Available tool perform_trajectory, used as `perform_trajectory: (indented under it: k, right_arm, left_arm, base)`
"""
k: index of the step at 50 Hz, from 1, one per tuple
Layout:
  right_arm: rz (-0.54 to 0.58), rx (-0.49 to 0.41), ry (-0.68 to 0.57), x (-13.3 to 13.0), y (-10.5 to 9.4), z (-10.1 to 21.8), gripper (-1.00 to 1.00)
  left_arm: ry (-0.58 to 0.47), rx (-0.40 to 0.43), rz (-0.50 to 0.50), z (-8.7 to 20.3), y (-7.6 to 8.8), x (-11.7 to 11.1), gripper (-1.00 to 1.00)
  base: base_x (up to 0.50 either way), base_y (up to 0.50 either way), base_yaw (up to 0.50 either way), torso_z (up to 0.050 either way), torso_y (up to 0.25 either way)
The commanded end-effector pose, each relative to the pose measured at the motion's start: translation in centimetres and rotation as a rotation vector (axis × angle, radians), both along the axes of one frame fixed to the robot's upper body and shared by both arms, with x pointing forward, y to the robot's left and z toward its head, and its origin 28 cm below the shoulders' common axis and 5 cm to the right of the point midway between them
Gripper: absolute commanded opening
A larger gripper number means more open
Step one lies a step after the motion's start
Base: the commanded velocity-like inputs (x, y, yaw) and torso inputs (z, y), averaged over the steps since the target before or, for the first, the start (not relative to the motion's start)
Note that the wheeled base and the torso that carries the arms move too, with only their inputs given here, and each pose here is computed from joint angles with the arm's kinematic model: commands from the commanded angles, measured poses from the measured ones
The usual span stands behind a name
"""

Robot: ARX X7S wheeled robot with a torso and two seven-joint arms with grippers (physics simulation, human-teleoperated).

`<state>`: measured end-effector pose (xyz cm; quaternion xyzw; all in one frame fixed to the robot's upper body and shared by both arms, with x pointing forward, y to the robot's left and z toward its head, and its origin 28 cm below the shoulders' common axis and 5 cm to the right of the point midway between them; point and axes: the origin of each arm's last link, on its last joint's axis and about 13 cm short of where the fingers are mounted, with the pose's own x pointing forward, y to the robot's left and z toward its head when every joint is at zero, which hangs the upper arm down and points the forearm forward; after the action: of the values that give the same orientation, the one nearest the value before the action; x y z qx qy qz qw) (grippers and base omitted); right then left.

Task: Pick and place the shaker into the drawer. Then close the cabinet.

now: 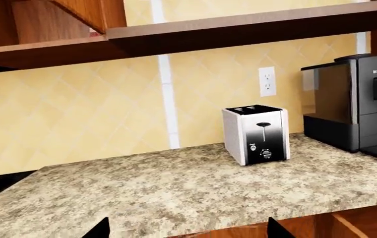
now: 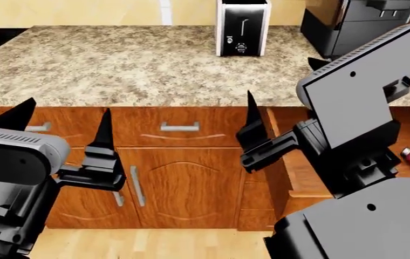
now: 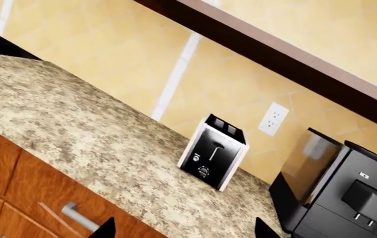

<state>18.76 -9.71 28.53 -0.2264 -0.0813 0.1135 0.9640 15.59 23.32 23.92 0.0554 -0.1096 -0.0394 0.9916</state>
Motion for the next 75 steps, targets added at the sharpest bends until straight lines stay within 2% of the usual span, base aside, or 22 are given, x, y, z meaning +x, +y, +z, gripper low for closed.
perform_trajectory:
  k: [1,13,15,19,23,26,29,31,35,44,49,54,60,68,71,75]
  right_arm:
    - [-0.004,0.006,0.004,-0.1,-0.1,-0.2,1.0]
    - [0.003,0.013,0.016,-0.2,-0.2,-0.5,1.0]
    - [0.016,0.018,0.024,-0.2,-0.3,-0.7,1.0]
    - [0.043,0.055,0.032,0.6,-0.2,-1.6,1.0]
    - [0.022,0.117,0.111,3.2,1.4,-3.6,1.0]
    - [-0.004,0.127,0.172,5.3,2.3,-4.7,1.0]
    - [-0.049,0.115,0.238,8.2,2.3,-7.2,1.0]
    - [-0.099,0.135,0.256,9.8,2.1,-9.5,1.0]
    - [-0.108,0.196,0.298,11.1,2.1,-14.3,1.0]
    - [-0.113,0.285,0.441,11.5,2.2,-23.0,1.0]
    - [-0.155,0.327,0.522,10.9,2.2,-27.1,1.0]
    - [-0.161,0.366,0.555,10.3,3.3,-29.6,1.0]
    - [-0.191,0.377,0.535,10.4,3.1,-30.7,1.0]
    - [-0.255,0.442,0.554,9.9,1.7,-30.8,1.0]
    - [-0.259,0.444,0.56,9.8,1.6,-30.8,1.0]
    - [-0.273,0.45,0.568,9.7,1.4,-30.9,1.0]
  left_arm:
    - [0.003,0.003,0.0,-0.2,-0.1,0.0,1.0]
    - [0.01,0.006,-0.008,-0.4,-0.3,0.2,1.0]
    - [-0.025,-0.014,0.012,-0.3,-0.2,0.3,1.0]
    - [-0.022,-0.034,0.027,-1.0,-0.5,1.4,1.0]
    - [0.033,-0.07,0.036,-3.4,-1.7,3.7,1.0]
    - [0.078,-0.092,0.048,-5.4,-2.8,5.9,1.0]
    - [0.091,-0.053,0.05,-7.8,-3.7,8.0,1.0]
    - [0.134,-0.015,0.083,-10.7,-4.1,9.5,1.0]
    - [0.188,0.036,0.118,-14.9,-4.8,10.9,1.0]
    - [0.328,0.106,0.202,-22.3,-4.8,11.8,1.0]
    - [0.362,0.129,0.239,-24.2,-4.5,12.1,1.0]
    - [0.385,0.137,0.286,-25.4,-4.1,12.4,1.0]
    - [0.415,0.172,0.336,-26.6,-3.6,12.8,1.0]
    - [0.454,0.304,0.382,-28.0,-3.8,13.6,1.0]
    - [0.489,0.293,0.418,-28.4,-3.6,14.1,1.0]
    - [0.483,0.316,0.407,-28.7,-3.8,14.2,1.0]
  base:
    - [-0.14,0.5,0.0,0.0,0.0]
    - [-0.15,0.5,0.0,0.0,0.0]
    - [-0.15,0.5,0.0,0.0,0.0]
    - [-0.07,0.46,0.0,0.0,0.0]
    - [0.0,0.0,0.0,0.0,0.0]
    - [0.0,0.0,0.0,0.0,0.0]
    - [0.0,0.0,0.0,0.0,0.0]
    - [0.0,0.0,0.0,0.0,0.0]
    - [0.0,0.0,0.0,0.0,0.0]
    - [0.0,0.0,0.0,0.0,0.0]
    - [0.0,0.0,0.0,0.0,0.0]
    - [0.0,0.0,0.0,0.0,0.0]
    - [0.0,0.0,0.0,0.0,0.0]
    - [0.0,0.0,0.0,0.0,0.0]
    - [0.0,0.0,0.0,0.0,0.0]
    - [0.0,0.0,0.0,0.0,0.0]
